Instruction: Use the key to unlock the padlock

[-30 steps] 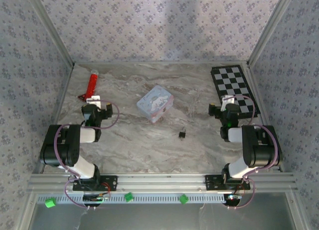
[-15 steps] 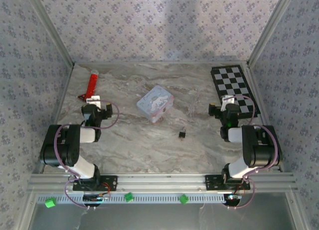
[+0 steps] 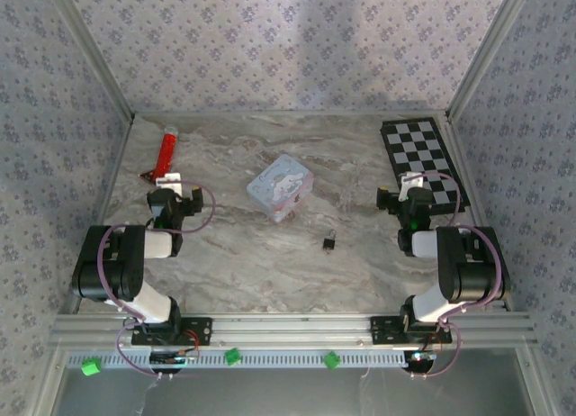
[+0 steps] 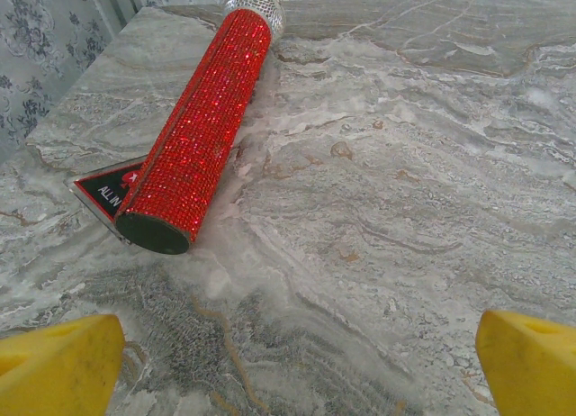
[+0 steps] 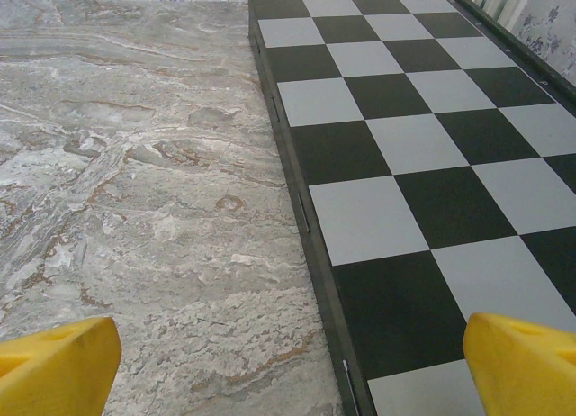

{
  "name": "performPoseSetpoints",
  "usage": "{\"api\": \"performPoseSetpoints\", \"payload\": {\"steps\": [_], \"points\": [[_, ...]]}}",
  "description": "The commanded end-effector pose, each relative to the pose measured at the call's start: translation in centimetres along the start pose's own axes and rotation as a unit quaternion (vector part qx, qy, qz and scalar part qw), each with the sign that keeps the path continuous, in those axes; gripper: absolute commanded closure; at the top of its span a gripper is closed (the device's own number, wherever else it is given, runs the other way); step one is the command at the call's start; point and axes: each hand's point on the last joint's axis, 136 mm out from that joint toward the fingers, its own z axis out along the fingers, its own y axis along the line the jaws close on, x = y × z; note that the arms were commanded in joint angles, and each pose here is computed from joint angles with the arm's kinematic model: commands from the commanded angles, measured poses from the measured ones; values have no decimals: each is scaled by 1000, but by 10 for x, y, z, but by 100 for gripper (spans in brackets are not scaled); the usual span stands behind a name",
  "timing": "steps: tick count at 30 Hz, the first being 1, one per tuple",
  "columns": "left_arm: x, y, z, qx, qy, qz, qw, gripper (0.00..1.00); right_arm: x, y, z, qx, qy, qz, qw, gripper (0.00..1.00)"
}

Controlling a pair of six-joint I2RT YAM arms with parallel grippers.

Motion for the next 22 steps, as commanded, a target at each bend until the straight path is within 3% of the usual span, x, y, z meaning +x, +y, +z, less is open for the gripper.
{"api": "performPoseSetpoints", "payload": {"steps": [1,22], "points": [[-9,-1,2,7,-10,-10,1000,0,-6,-3,1,10,-11,7,1000,1],[-9,-1,1,8,-10,-9,1000,0,-5,-3,1,10,-11,8,1000,1]]}}
